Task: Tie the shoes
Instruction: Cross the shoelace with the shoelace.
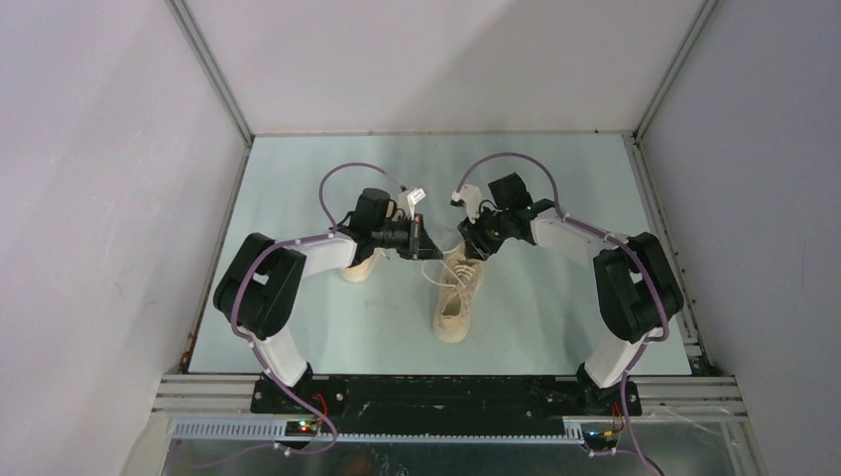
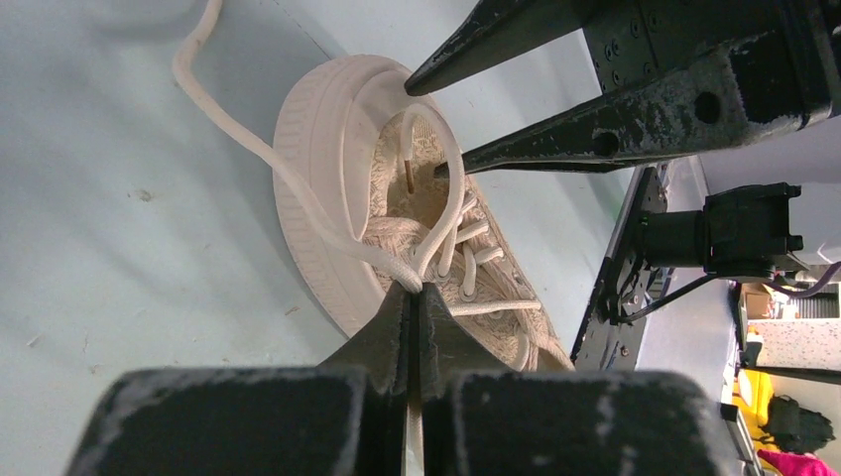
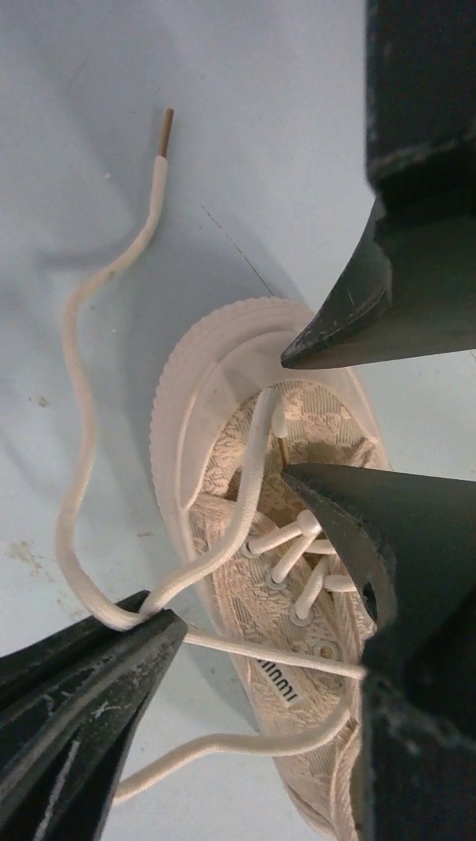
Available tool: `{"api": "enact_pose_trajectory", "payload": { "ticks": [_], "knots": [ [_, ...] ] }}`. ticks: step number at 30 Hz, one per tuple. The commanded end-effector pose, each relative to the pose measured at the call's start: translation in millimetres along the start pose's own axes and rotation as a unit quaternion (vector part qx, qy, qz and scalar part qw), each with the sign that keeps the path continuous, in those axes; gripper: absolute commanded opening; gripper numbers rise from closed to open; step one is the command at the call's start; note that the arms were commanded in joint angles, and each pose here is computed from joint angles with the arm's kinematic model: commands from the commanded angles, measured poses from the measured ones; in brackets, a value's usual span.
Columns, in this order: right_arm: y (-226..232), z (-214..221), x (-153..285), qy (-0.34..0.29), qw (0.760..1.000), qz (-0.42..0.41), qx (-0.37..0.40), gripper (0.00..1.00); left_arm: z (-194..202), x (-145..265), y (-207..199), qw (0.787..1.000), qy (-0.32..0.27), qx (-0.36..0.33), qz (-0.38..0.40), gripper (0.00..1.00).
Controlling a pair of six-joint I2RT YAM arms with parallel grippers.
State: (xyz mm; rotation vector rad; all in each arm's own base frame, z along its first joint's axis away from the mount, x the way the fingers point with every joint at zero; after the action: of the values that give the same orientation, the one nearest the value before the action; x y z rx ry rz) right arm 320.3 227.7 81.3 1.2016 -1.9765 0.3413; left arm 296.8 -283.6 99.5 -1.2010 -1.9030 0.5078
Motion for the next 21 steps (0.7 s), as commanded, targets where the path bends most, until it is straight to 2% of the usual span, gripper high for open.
{"api": "enact_pose_trajectory", "payload": {
  "ticks": [1, 5, 7, 11, 13, 17, 21],
  "knots": [
    [-10.8, -27.2, -2.0, -0.03, 0.999, 0.032, 0.021, 0.43, -18.8, 8.2, -5.8, 0.999, -0.032, -0.037, -0.006, 0.0],
    [-9.9, -32.6, -3.1, -0.035, 0.998, 0.042, 0.037, 0.4, -18.6, 8.3, -5.9, 0.999, -0.032, -0.037, -0.006, 0.0],
    [-8.1, -32.3, -5.2, -0.031, 0.998, 0.043, 0.046, 0.35, -19.0, 8.6, -6.0, 0.999, -0.032, -0.037, -0.006, 0.0],
    [-4.6, -30.3, -8.3, -0.024, 0.998, 0.04, 0.051, 0.15, -19.3, 8.7, -6.4, 0.999, -0.033, -0.038, -0.006, 0.0],
    [-2.2, -33.1, -6.9, -0.029, 0.997, 0.04, 0.055, 0.1, -19.1, 8.8, -6.4, 0.999, -0.033, -0.039, -0.006, 0.0],
    [-1.6, -49.9, 9.9, -0.056, 0.994, 0.055, 0.071, 0.04, -18.5, 9.5, -6.2, 0.999, -0.033, -0.038, -0.008, 0.0],
    [6.4, -71.0, 47.3, -0.098, 0.989, 0.057, 0.091, 0.01, -19.9, 10.3, -5.4, 0.998, -0.037, -0.04, -0.014, 0.0]
  ]
}}
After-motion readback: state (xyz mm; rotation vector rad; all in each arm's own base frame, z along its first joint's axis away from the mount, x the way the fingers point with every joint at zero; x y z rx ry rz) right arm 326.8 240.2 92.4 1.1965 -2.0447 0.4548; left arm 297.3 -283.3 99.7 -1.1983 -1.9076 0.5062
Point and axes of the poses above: each gripper's point midway between its finger pads, its own x axis back along the fingers, its own y axis along the line the jaws close on, z = x × y, the point moved 2 cm from there along x, back along the fingers
